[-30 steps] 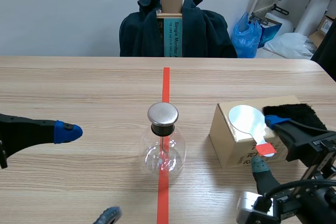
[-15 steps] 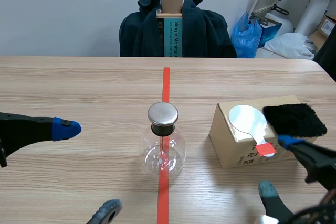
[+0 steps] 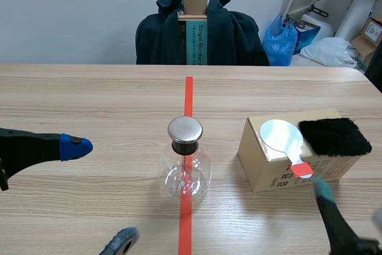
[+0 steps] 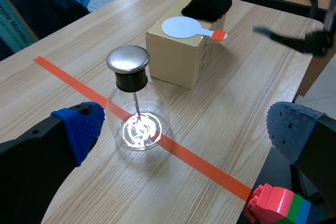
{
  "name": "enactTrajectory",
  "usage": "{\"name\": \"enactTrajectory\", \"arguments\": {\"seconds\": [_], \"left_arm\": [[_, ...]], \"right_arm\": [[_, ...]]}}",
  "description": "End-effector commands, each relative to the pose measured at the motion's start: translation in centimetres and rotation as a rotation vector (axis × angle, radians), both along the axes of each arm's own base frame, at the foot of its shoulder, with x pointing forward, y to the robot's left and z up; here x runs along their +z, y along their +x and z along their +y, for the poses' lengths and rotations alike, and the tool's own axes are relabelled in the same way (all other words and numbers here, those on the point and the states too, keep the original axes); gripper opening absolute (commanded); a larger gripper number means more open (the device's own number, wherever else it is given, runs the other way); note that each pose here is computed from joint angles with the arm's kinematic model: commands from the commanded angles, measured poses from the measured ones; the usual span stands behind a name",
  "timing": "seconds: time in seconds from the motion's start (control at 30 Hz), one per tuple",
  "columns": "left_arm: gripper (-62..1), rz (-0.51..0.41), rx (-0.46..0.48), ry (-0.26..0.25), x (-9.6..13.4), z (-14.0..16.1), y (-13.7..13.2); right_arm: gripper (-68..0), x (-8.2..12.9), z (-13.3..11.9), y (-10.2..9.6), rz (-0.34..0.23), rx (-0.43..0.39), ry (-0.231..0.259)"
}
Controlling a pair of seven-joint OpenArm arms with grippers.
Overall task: Do the electroscope experiment.
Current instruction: 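Return to the home posture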
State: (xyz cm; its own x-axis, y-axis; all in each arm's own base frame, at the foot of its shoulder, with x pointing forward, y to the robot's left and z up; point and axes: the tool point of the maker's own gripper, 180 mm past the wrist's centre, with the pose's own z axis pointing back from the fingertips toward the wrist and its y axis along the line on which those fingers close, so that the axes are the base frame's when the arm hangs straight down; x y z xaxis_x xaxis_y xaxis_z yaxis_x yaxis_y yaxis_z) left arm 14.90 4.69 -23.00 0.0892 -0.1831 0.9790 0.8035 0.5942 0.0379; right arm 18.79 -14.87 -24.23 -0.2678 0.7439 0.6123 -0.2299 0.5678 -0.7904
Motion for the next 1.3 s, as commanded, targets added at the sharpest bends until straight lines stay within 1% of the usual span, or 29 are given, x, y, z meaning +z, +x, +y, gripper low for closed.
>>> {"name": "enactTrajectory", "arguments": {"seconds": [0.0,0.03,0.1,0.2,0.23,0.27,0.33,0.47,0.53,0.6,0.73,0.87,0.9,0.93,1.2,1.27], "left_arm": [[1.4,-0.025,-0.003,-0.04,1.2,-0.4,0.1],[1.4,-0.025,-0.003,-0.04,1.2,-0.4,0.1],[1.4,-0.026,-0.003,-0.04,1.2,-0.4,0.1],[1.4,-0.025,-0.003,-0.04,1.2,-0.4,0.1],[1.4,-0.025,-0.003,-0.04,1.2,-0.4,0.1],[1.4,-0.025,-0.003,-0.04,1.2,-0.4,0.1],[1.4,-0.025,-0.003,-0.039,1.2,-0.4,0.1],[1.4,-0.025,-0.003,-0.04,1.2,-0.4,0.1],[1.4,-0.025,-0.003,-0.039,1.2,-0.4,0.1],[1.4,-0.025,-0.003,-0.04,1.2,-0.4,0.1],[1.4,-0.025,-0.003,-0.04,1.2,-0.4,0.1],[1.4,-0.025,-0.003,-0.04,1.2,-0.4,0.1],[1.4,-0.025,-0.003,-0.04,1.2,-0.4,0.1],[1.4,-0.025,-0.003,-0.039,1.2,-0.4,0.1],[1.4,-0.025,-0.003,-0.04,1.2,-0.4,0.1],[1.4,-0.025,-0.003,-0.04,1.2,-0.4,0.1]], "right_arm": [[-2.2,2.4,-0.2,1.6,-0.077,-0.025,0.038],[-2.2,3.2,-0.2,2.3,-0.073,-0.037,0.077],[-2.2,4.4,-0.4,3.9,-0.048,-0.069,0.163],[-2.2,5.6,-1.0,6.0,-0.008,-0.123,0.285],[-2.3,6.0,-1.1,6.5,0.0,-0.136,0.323],[-2.3,6.1,-1.0,6.9,0.01,-0.131,0.343],[-2.3,6.2,-0.4,7.2,0.024,-0.096,0.349],[-2.3,5.7,1.2,7.3,0.099,0.011,0.337],[-2.3,5.8,1.6,7.5,0.123,0.043,0.343],[-2.3,6.0,1.6,7.9,0.133,0.054,0.349],[-2.3,7.3,1.4,9.0,0.103,0.047,0.379],[-2.2,7.9,1.3,9.6,0.117,0.043,0.445],[-2.2,7.9,1.2,9.7,0.12,0.038,0.455],[-2.2,7.8,1.1,9.7,0.124,0.035,0.457],[-2.2,6.3,0.5,9.9,0.192,-0.021,0.432],[-2.2,6.1,0.4,9.9,0.201,-0.03,0.431]]}}
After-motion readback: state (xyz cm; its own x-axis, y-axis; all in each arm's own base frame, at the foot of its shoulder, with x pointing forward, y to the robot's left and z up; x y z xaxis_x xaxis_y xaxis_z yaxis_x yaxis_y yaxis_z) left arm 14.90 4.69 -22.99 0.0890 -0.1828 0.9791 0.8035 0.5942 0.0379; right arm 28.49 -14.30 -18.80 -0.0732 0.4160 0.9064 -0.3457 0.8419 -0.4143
